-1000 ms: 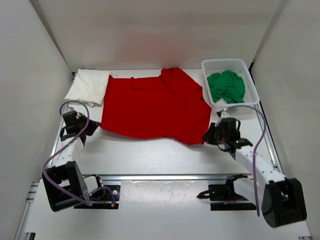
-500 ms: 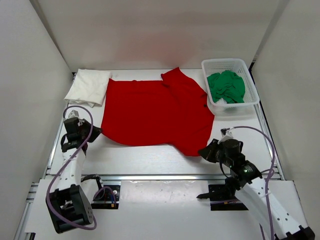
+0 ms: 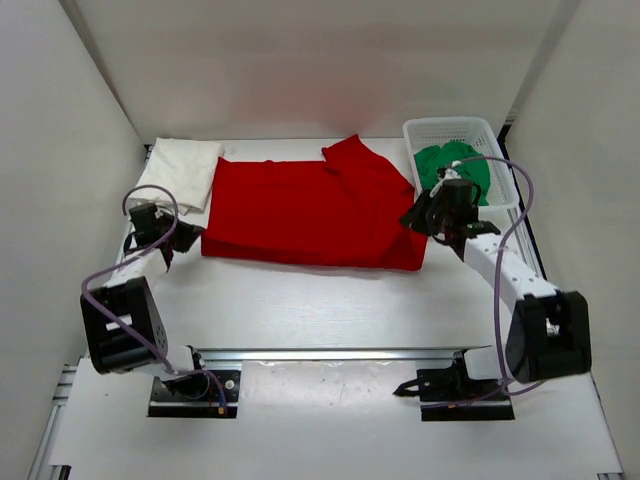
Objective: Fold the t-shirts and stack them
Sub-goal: Grap the side of the flattened tshirt closest away from the robot with both arms, then fold the flattened tshirt in 1/3 of the way, then grap the side of the flattened tshirt furthest away from the robot with both arms
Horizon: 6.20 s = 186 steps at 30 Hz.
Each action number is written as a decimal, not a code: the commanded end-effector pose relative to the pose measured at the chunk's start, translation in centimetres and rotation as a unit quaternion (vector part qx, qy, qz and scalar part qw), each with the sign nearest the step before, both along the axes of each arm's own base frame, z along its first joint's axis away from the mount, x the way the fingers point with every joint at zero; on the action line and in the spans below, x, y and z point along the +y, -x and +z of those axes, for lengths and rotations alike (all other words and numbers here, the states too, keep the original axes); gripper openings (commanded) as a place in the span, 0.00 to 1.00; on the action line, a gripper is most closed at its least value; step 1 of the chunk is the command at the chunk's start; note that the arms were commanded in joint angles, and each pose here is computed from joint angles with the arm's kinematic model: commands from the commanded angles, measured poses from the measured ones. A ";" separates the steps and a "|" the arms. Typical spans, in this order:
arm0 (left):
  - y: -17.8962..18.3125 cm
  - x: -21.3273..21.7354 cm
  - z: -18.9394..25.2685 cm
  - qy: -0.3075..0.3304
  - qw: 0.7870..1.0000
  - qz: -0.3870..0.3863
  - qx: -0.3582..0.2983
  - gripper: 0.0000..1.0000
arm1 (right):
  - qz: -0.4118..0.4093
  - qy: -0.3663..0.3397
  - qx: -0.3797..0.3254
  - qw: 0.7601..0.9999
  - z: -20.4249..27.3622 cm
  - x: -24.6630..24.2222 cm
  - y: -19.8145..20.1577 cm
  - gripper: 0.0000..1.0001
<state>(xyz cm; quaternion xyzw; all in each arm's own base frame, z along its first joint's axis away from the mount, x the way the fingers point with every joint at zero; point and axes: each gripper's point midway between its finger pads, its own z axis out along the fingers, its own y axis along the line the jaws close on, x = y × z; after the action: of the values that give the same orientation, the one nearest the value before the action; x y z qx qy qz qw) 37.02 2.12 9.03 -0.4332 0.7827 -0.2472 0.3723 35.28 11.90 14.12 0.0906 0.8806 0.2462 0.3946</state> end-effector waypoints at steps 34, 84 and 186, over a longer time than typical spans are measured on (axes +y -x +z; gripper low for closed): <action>0.5 0.0 -6.3 -0.017 0.997 -0.031 0.072 0.52 | -0.047 -0.004 -0.061 0.997 -3.0 -2.4 -1.4 0.11; 14.0 1.5 -6.9 -0.030 0.987 0.010 0.160 0.61 | -0.175 -0.056 0.023 0.983 -10.0 -7.0 13.4 0.21; -11.7 1.1 0.2 -0.216 0.970 -0.098 0.055 0.37 | 0.234 -0.055 -0.021 0.971 -5.8 12.4 7.5 0.01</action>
<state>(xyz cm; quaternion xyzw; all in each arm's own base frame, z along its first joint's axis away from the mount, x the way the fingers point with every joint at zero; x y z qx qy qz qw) 47.66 0.81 7.00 -0.2842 0.8762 -0.1273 0.3677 27.23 23.34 7.18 -0.0913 0.8750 0.3545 0.3168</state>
